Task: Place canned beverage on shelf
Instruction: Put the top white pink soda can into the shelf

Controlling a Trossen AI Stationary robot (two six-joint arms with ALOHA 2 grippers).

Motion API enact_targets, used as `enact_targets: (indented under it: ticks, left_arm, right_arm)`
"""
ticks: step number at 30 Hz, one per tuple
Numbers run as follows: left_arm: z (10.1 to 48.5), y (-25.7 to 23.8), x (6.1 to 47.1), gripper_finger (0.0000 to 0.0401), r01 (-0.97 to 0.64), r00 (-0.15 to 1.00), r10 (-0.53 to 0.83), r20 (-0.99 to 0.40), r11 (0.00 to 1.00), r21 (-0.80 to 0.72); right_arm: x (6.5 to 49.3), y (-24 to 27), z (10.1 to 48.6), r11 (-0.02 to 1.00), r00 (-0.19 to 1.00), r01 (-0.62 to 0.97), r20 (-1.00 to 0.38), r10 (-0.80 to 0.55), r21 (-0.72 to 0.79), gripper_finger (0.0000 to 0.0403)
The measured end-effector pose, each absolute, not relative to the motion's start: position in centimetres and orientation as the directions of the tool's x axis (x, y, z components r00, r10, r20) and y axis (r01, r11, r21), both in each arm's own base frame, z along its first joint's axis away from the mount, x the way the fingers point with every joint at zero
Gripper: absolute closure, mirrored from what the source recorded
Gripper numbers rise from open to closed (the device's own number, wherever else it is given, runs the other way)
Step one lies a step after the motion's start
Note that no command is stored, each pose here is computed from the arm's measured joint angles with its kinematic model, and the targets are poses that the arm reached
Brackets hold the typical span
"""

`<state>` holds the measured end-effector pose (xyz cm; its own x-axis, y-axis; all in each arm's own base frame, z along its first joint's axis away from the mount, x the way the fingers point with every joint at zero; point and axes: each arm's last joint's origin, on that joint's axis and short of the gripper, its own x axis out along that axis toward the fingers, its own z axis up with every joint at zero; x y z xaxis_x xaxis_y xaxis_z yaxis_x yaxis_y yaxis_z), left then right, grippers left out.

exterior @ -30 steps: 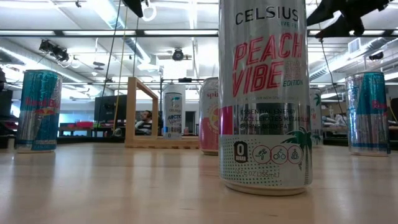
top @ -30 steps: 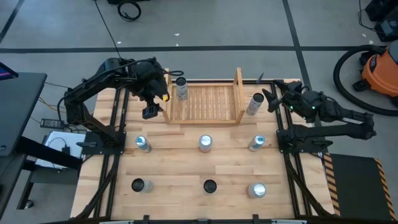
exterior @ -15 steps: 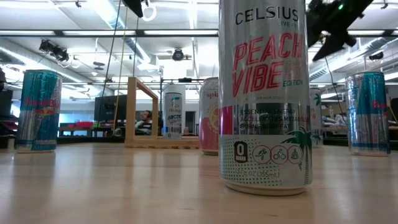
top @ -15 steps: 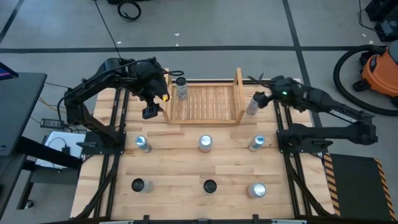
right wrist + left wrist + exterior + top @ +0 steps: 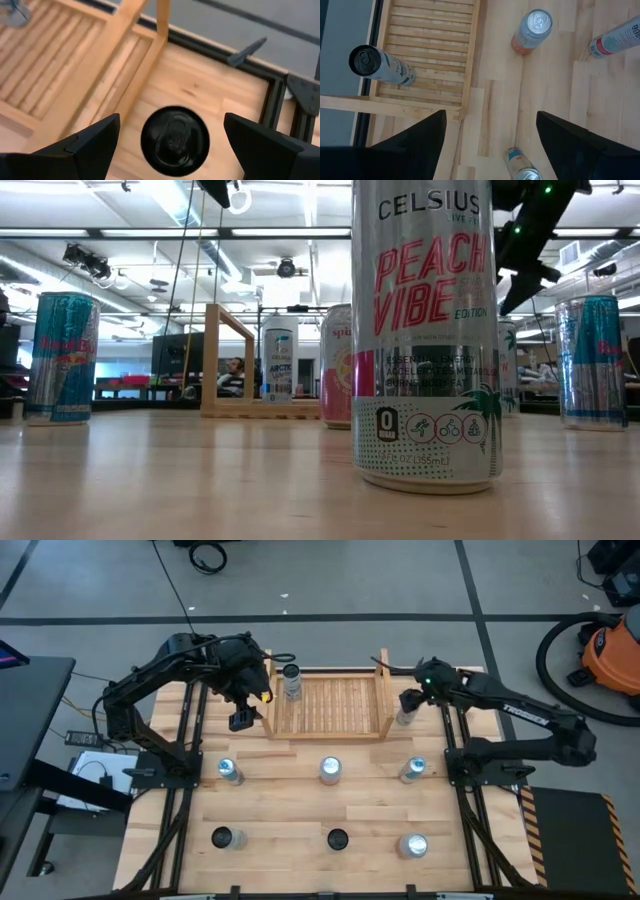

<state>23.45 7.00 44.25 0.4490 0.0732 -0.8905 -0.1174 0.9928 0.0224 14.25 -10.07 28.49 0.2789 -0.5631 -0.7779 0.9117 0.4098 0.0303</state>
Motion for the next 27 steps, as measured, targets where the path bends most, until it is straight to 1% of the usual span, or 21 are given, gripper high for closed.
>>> enact_targets:
  ticks: [6, 11, 23, 27]
  left_arm:
    - [44.2, 7.0, 23.5, 0.0090, -0.118, 0.449, 0.073, -0.891, 0.993, 0.022]
    - [44.2, 7.0, 23.4, 0.0090, -0.117, 0.449, 0.073, -0.891, 0.993, 0.023]
    - [44.2, 7.0, 23.5, 0.0090, -0.117, 0.449, 0.073, -0.891, 0.993, 0.023]
    - [44.2, 7.0, 23.5, 0.0090, -0.116, 0.449, 0.073, -0.890, 0.993, 0.023]
  right_arm:
    - [14.6, -10.3, 27.3, 0.384, 0.204, 0.923, -0.836, -0.509, -0.009, 0.0036]
    - [15.1, -10.5, 26.8, 0.379, 0.192, 0.925, -0.854, -0.483, -0.007, 0.0036]
    - [16.2, -11.2, 25.3, 0.381, 0.118, 0.922, -0.893, -0.433, -0.063, 0.0037]
    - [16.3, -11.3, 24.9, 0.396, 0.098, 0.914, -0.902, -0.420, -0.085, 0.0054]
